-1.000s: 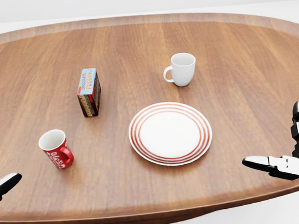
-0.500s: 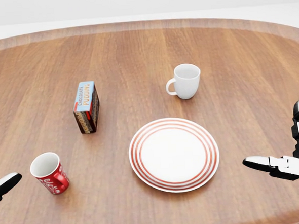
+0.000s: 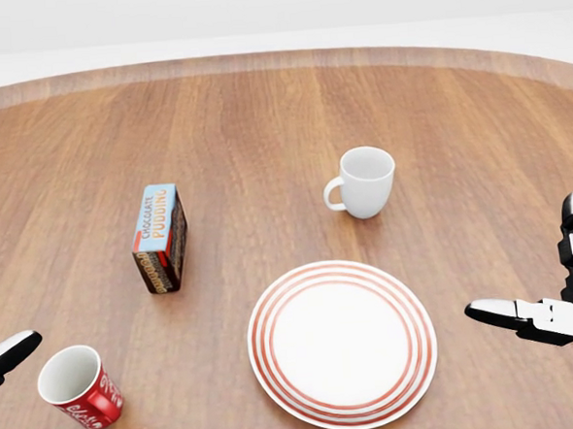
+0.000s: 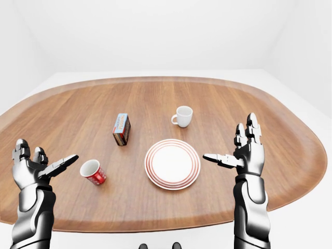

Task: Pick up the red mug and put it on the plate

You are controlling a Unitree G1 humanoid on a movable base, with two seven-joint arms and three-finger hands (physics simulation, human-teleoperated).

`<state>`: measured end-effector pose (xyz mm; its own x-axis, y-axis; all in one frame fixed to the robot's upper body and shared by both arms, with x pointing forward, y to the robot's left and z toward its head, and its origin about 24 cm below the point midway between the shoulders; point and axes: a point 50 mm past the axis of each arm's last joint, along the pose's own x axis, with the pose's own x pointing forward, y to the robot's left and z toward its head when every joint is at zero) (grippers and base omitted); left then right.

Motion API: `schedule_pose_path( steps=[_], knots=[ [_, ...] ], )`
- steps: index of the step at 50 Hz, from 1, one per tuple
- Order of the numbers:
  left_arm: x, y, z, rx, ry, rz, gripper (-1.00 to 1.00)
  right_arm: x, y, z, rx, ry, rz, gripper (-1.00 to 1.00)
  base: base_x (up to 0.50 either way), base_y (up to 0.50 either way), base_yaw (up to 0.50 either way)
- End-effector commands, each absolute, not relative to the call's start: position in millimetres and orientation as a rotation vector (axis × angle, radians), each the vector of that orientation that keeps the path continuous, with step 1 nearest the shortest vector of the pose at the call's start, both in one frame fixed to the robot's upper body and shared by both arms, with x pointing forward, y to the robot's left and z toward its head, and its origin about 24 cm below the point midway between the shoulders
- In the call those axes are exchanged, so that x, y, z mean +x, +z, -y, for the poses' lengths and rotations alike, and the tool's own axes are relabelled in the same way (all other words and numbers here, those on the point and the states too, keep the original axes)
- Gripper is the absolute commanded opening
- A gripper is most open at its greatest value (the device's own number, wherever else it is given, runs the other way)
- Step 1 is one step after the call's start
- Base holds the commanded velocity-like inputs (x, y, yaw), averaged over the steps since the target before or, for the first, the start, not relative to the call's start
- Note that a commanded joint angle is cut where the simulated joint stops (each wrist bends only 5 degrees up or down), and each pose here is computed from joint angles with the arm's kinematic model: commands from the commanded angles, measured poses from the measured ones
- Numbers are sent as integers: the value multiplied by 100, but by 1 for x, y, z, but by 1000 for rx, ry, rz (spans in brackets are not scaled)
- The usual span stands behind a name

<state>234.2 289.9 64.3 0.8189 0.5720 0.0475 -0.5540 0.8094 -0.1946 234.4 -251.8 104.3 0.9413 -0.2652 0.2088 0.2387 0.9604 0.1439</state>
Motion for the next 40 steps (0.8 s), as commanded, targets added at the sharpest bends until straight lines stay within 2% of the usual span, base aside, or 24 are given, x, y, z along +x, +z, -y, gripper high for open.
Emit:
schedule_pose_path(
  steps=[1,25,35,40],
  knots=[
    [234,64,-290,-175,603,105,100,234,104,252,117,-257,230,100,25,0,0],
    [234,65,-290,-175,605,106,100,235,104,251,115,-255,226,100,25,0,0],
    [234,64,-290,-174,605,105,100,230,101,256,145,-283,223,100,1,0,0],
    [234,63,-289,-174,605,105,100,232,100,251,117,-250,212,100,0,50,0]
  ],
)
